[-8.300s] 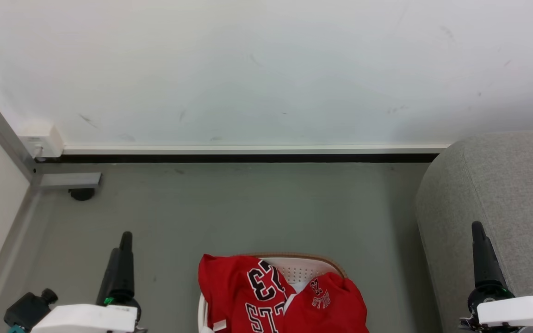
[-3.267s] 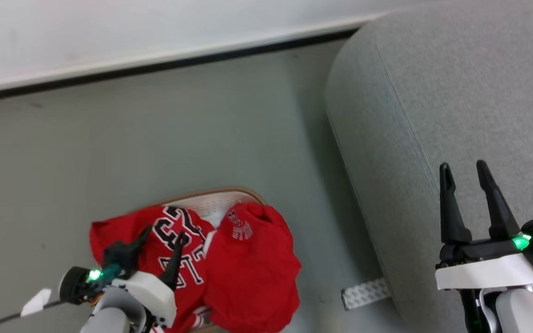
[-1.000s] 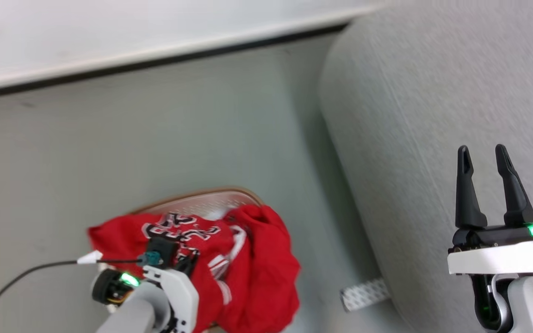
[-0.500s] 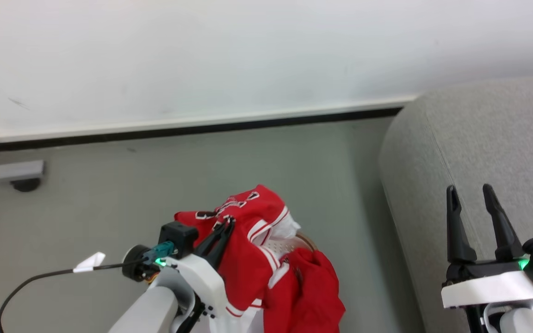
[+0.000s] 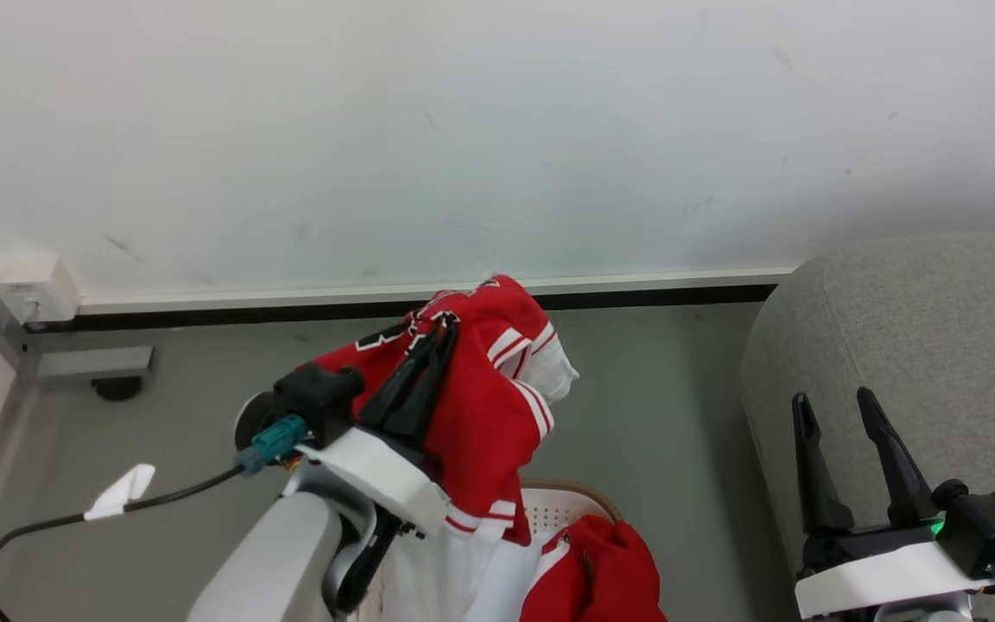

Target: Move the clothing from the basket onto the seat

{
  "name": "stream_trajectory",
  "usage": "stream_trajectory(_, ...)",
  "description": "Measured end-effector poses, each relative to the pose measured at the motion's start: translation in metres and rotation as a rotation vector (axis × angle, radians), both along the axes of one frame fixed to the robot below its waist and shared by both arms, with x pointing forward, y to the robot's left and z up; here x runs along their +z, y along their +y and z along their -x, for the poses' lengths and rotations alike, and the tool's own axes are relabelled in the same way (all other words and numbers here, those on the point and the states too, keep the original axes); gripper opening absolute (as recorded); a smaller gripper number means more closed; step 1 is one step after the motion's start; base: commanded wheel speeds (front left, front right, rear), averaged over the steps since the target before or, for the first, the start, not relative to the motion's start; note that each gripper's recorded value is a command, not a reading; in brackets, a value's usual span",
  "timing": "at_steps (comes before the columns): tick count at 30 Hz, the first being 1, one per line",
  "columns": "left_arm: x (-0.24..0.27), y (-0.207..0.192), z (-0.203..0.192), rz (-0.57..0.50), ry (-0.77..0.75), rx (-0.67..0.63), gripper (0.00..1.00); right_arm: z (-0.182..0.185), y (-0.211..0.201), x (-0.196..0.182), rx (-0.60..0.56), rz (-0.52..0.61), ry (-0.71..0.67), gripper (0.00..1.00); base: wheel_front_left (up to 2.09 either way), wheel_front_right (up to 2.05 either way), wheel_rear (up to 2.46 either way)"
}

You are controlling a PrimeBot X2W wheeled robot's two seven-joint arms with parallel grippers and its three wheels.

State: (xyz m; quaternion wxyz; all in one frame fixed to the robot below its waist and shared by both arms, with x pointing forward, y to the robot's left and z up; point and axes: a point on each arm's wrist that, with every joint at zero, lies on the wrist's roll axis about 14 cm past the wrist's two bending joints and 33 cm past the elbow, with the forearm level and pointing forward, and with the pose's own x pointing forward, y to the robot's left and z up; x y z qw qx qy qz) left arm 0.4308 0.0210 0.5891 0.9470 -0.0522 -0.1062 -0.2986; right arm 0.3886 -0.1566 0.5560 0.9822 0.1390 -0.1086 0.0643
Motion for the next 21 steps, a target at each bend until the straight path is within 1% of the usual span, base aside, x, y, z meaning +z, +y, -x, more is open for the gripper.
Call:
stream_trajectory(8, 0.051, 0.0, 0.004, 0.072, -0.126, -0.005, 0.0, 0.004, 0.012, -0.001, 0.034, -0.007, 0.003, 1.0, 0.0, 0.0, 0.0)
stream_trajectory(16, 0.058, -0.001, 0.006, 0.096, -0.132, -0.009, 0.0, 0.004, 0.025, -0.004, 0.076, -0.001, 0.013, 1.0, 0.0, 0.0, 0.0)
stream_trajectory(21, 0.055, 0.0, 0.007, 0.099, -0.125, -0.008, 0.0, 0.005, 0.042, -0.009, 0.126, 0.02, 0.024, 1.0, 0.0, 0.0, 0.0)
